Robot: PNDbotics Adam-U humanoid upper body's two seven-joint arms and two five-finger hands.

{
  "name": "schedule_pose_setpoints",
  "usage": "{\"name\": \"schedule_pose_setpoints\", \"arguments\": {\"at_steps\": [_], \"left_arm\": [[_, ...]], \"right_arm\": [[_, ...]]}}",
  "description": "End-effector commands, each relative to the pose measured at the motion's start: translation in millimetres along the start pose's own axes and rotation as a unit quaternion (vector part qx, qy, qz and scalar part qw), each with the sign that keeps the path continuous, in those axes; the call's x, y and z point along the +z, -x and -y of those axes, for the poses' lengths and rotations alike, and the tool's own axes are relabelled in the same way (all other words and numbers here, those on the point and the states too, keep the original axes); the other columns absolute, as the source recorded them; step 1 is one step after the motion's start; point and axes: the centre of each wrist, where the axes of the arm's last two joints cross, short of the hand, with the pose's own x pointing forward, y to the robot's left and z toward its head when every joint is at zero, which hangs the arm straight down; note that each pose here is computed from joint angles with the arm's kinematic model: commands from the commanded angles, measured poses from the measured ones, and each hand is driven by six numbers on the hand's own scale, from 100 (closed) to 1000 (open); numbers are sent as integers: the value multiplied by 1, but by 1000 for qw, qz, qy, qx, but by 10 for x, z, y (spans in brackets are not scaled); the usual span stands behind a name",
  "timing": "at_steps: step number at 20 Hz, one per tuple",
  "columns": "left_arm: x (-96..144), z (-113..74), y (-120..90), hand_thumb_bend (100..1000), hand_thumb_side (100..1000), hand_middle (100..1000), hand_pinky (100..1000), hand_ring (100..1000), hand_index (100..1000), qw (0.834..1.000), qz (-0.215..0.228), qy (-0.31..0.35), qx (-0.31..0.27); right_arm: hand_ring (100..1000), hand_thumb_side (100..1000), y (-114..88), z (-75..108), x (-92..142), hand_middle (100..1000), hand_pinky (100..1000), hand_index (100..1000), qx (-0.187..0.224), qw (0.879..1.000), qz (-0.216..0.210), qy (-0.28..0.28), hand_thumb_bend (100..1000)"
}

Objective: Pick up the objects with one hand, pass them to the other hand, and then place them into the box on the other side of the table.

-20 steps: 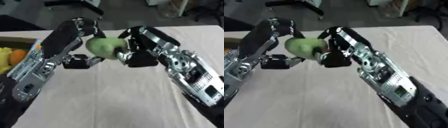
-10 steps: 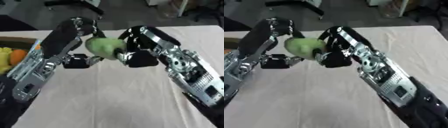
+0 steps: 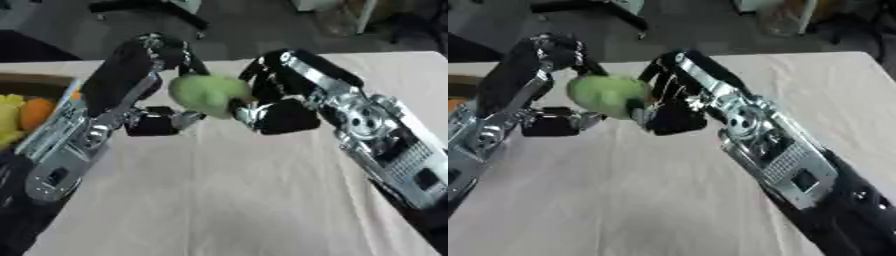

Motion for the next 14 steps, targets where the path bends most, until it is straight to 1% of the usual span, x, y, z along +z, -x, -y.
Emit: {"name": "schedule_pose_setpoints", "arguments": {"at_steps": [1,2,5,8,14], "left_arm": [[-68,-123,26,354,100,367,414,498,440,1000,3,-29,-4],[-64,-125,31,356,100,366,413,498,439,1000,2,-30,-4],[-54,-128,41,357,100,362,411,496,437,999,1,-32,-3],[-46,-133,44,368,100,361,409,494,436,999,4,-35,-2],[-17,-137,65,368,100,359,407,493,435,999,4,-35,-3]], "right_arm": [[524,100,0,91,15,561,592,637,21,1000,-1,9,344],[536,100,4,104,16,576,600,647,24,1000,-1,12,364],[557,100,11,130,19,602,610,664,30,999,-4,18,381],[597,100,20,143,22,660,632,690,36,999,-9,22,438],[626,100,32,172,26,696,644,720,51,998,-13,34,480]]}}
